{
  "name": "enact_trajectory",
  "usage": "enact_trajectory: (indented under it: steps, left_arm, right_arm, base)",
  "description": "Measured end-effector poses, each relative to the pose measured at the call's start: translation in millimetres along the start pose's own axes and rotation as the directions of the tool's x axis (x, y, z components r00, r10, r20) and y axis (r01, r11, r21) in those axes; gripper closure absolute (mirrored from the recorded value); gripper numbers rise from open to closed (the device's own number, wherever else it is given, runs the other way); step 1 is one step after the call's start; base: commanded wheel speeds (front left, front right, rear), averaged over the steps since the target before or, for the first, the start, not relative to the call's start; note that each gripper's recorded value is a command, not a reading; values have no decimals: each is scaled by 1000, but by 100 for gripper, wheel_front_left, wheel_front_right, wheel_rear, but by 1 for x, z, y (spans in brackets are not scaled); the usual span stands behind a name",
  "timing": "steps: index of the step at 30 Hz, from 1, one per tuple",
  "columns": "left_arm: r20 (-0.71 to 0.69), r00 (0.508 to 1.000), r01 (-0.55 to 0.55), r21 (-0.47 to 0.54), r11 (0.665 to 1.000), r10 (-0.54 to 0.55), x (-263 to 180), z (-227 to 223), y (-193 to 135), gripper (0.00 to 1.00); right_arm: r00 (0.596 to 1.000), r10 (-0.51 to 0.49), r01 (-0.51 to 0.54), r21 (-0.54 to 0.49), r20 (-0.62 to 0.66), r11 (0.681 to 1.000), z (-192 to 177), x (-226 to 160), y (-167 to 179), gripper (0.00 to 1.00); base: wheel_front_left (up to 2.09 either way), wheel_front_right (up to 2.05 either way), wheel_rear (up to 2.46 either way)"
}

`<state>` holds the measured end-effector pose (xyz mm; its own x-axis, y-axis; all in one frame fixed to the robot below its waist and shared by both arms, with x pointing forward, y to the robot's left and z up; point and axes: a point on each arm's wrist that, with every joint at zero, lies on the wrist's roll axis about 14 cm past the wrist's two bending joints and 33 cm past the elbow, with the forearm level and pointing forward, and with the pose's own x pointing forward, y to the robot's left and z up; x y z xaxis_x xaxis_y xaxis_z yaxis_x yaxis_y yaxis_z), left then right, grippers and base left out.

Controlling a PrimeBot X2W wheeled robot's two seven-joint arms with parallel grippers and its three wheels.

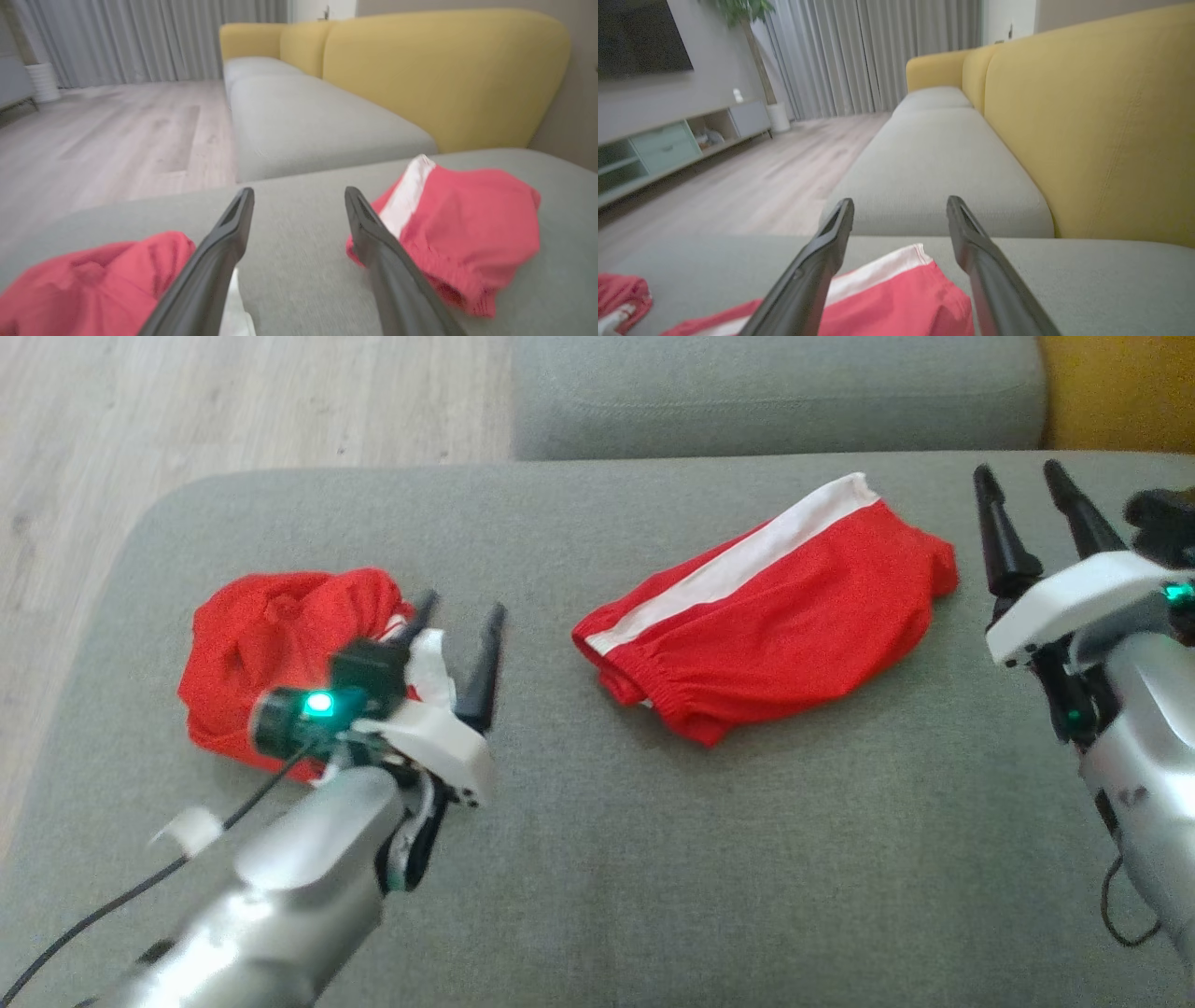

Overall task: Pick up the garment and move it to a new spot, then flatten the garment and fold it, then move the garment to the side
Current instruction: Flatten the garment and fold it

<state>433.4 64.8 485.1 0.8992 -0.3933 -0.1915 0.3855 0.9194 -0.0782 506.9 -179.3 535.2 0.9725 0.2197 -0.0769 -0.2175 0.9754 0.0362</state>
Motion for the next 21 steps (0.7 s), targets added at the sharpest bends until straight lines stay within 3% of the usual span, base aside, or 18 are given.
enact_trajectory:
  steps: [2,4,6,13,21]
  left_arm:
    - [139,989,-65,33,997,60,-9,37,11,0]
    - [182,979,-94,19,995,89,-22,39,12,0]
    - [178,975,-135,14,991,130,-39,24,14,0]
    - [167,954,-239,-65,969,247,-82,-8,19,0]
    - [156,962,-210,-111,971,226,-93,-25,4,0]
  right_arm:
    - [994,-8,2,53,112,999,22,-16,-1,0]
    - [988,-18,11,51,151,999,23,-32,-3,0]
    - [988,-21,22,0,152,1000,10,-52,-2,0]
    - [987,-104,84,154,124,984,-48,-116,39,0]
    - [986,-144,127,182,81,975,-68,-140,40,0]
  base:
    - [0,0,0]
    - [0,0,0]
    - [0,0,0]
    - [0,0,0]
    - [0,0,0]
